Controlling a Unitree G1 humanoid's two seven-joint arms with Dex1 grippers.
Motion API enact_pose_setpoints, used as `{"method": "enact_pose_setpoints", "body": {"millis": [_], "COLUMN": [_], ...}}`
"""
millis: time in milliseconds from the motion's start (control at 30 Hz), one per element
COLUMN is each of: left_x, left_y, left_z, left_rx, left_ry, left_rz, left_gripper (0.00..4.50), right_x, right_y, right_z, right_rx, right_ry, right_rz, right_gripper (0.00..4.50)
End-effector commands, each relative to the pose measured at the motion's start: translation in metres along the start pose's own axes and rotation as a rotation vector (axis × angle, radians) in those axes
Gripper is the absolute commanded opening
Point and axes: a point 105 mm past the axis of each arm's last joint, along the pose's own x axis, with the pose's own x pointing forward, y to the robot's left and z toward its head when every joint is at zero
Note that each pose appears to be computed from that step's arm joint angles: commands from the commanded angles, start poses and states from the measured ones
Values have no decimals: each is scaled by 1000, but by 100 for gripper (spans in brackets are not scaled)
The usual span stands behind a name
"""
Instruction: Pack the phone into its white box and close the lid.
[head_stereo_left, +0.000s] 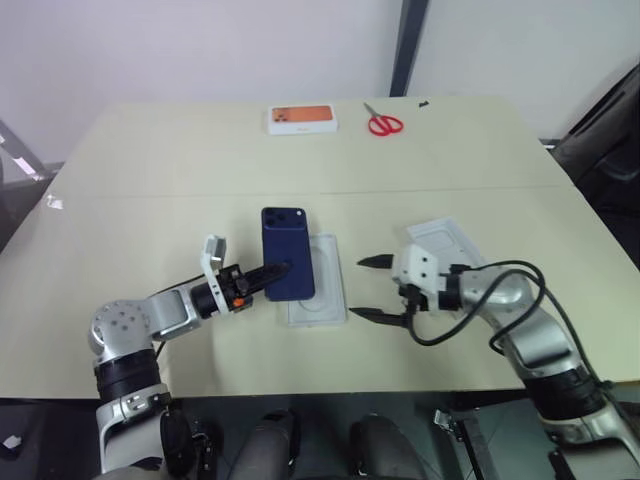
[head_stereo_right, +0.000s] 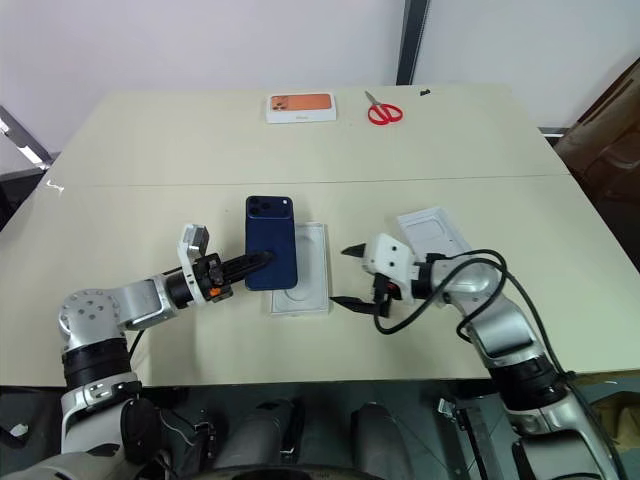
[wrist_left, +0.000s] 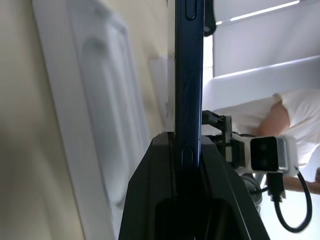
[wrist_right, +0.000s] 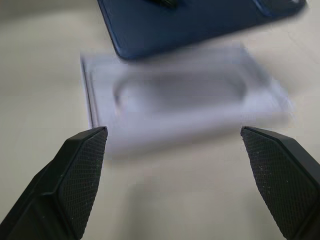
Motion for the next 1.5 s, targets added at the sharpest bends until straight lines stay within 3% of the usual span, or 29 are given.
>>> {"method": "enact_pose_setpoints", "body": {"millis": [33,200,500,533,867,1000,1100,1200,1333,1500], "left_x": [1,6,5,5,-5,-13,-17,-16,-6,7], "left_y": [-16,-13,-14,-15,-25,-17,-2,0,19,34], "left_z": [1,-7,-9,-9,1,19,34,50,37,26], "left_rx": [46,38,35,46,144,297,448,508,605,604], "left_ry": [3,23,61,66,78,37,-5,-95,2,55], "left_rz": [-55,-39,-31,-28,-12,117,242,270,359,389], "left_gripper": [0,0,438,445,445,445,361,210,16,7], "right_x": [-4,7,14,15,18,17,16,20,30,37], "right_y": [-10,-12,-14,-14,-20,-26,-38,-42,-38,-33], "right_z": [6,9,9,10,11,9,9,5,6,-1], "right_rx": [-54,-95,-111,-111,-97,-90,-78,-125,-145,-184], "right_ry": [-19,-25,-26,-29,-36,-26,-28,13,9,50], "right_rz": [-35,-50,-53,-53,-75,-103,-165,-180,-171,-161], "right_gripper": [447,447,450,450,450,450,362,212,13,5]}}
